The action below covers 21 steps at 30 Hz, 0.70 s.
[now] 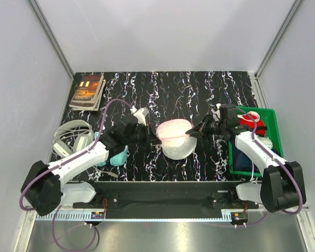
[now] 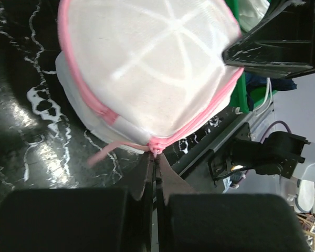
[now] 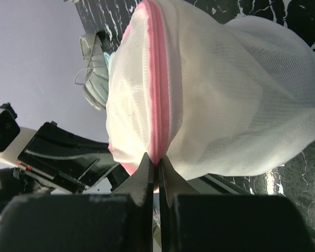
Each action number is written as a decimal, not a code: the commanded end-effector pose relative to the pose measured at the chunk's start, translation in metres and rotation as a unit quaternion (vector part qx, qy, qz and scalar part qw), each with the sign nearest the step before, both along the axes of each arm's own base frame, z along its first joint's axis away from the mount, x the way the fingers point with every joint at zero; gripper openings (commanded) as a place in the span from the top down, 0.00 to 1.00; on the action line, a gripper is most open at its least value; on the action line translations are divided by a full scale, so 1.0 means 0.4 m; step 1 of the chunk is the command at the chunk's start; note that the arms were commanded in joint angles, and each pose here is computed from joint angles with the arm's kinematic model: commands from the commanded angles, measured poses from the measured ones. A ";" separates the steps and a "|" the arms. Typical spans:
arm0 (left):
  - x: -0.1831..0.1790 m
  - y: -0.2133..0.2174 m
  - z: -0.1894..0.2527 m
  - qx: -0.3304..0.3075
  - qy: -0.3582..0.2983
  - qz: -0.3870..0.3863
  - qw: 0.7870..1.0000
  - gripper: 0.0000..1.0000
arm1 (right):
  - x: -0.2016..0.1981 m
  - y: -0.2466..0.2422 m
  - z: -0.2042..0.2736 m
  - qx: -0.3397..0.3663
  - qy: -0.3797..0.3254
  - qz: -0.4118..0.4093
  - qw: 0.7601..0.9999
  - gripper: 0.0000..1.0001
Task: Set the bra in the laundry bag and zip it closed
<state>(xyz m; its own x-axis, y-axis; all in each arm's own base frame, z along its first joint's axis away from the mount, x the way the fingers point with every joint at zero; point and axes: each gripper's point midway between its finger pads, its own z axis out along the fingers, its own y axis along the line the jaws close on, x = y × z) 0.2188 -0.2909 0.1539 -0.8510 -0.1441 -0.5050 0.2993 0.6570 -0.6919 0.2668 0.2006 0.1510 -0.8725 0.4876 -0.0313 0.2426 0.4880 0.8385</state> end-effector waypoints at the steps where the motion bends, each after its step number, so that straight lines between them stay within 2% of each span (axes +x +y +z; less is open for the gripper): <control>1: 0.007 0.073 -0.025 0.031 -0.007 0.016 0.999 1.00 | 0.056 -0.023 0.044 -0.004 -0.058 0.013 0.998 1.00; 8: 0.035 0.154 -0.029 0.061 -0.010 0.055 0.997 1.00 | 0.123 -0.022 0.097 0.008 -0.092 0.041 0.995 1.00; 17: 0.100 0.195 0.070 0.087 -0.056 0.077 0.992 1.00 | 0.240 -0.037 0.144 0.009 -0.124 0.044 0.991 1.00; 21: 0.128 0.183 0.118 0.078 -0.070 0.070 0.992 1.00 | 0.273 -0.028 0.133 0.017 -0.119 0.056 0.991 1.00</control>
<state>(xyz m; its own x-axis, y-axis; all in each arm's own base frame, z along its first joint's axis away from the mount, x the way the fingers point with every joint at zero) 0.2527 -0.2158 0.1699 -0.7979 -0.1736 -0.5773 0.2274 0.8003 -0.5549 0.3639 0.1830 0.1882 -0.8777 0.4426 -0.1839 0.0697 0.4975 0.8647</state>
